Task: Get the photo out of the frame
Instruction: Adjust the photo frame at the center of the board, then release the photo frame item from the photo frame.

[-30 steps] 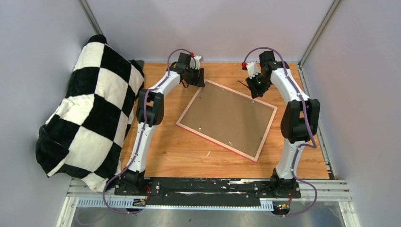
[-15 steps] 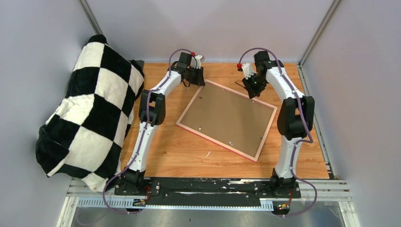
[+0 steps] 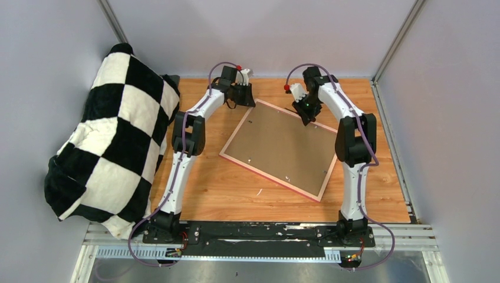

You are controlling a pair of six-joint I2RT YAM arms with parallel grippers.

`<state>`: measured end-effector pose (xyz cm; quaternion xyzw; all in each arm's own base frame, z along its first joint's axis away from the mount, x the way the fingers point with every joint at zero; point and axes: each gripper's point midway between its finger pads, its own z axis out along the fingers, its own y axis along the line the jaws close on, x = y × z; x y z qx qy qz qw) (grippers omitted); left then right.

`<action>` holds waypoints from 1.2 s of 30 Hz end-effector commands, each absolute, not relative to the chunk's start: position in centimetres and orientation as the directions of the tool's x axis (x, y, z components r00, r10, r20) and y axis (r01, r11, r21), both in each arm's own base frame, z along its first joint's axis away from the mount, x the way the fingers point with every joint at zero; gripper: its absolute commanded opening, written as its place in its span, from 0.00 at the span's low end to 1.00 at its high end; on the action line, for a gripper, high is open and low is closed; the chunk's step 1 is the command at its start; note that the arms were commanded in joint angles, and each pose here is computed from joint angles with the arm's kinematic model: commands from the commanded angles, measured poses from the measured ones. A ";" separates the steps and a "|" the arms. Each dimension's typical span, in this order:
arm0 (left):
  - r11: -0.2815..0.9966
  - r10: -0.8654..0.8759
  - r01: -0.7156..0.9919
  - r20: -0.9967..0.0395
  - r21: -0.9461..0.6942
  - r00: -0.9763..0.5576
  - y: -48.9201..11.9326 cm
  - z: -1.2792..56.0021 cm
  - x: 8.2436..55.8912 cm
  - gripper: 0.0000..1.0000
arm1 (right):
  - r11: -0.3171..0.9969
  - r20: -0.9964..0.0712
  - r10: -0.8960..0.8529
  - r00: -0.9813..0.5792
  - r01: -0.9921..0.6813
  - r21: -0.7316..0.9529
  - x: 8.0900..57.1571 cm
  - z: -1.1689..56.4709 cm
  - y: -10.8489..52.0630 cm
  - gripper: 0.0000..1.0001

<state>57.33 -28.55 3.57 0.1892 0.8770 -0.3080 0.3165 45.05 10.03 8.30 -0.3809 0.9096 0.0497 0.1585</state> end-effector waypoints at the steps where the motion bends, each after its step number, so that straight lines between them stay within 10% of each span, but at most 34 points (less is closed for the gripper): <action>1: 0.747 0.178 0.446 -0.497 -0.493 -0.849 -28.5 -2.9 53.1 0.22 | 0.683 -0.283 -0.708 -0.647 -0.729 -0.042 44.7 8.0 10.4 0.00; 36: 0.706 0.197 0.476 -0.500 -0.525 -0.844 -29.3 -2.6 53.1 0.16 | 0.644 -0.220 -0.755 -0.618 -0.762 -0.067 44.4 5.8 11.6 0.00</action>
